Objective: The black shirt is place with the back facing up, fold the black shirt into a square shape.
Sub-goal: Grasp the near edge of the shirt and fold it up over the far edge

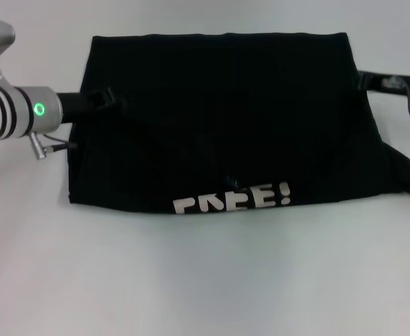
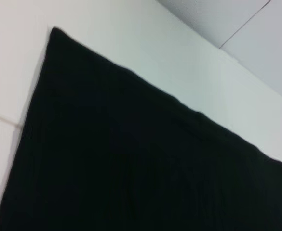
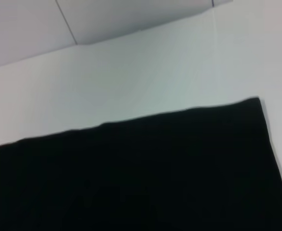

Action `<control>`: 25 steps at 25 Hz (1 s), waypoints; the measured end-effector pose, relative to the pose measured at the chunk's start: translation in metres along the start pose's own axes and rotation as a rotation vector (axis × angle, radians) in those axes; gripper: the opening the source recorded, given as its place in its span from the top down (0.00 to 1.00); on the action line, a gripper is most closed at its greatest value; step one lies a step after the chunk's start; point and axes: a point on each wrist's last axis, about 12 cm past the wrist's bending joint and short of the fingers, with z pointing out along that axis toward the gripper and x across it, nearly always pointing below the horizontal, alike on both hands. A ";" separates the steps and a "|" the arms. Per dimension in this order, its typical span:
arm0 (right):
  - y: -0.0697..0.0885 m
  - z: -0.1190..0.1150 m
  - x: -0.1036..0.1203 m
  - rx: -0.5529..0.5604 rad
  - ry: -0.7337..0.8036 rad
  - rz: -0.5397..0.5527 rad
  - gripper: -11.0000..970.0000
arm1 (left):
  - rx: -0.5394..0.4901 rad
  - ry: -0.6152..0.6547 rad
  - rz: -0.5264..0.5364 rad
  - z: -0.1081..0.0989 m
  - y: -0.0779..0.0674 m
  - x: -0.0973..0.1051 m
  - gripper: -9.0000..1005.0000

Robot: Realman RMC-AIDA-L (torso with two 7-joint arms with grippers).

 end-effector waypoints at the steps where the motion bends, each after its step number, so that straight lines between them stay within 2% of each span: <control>1: 0.001 0.000 -0.003 0.002 -0.008 -0.002 0.96 | -0.002 -0.011 0.004 0.001 -0.002 -0.002 0.93; 5: 0.003 0.000 -0.021 0.025 -0.058 -0.019 0.95 | -0.017 -0.076 0.009 0.003 -0.007 -0.014 0.93; 10: 0.000 0.001 -0.030 0.082 -0.112 -0.025 0.95 | -0.047 -0.141 0.006 0.005 -0.009 -0.022 0.93; 17: 0.008 0.009 -0.021 0.119 -0.104 -0.075 0.93 | -0.097 -0.122 0.112 0.018 -0.021 -0.013 0.93; 25: 0.011 0.010 -0.015 0.099 -0.061 -0.113 0.92 | -0.105 -0.105 0.134 0.022 -0.021 -0.006 0.93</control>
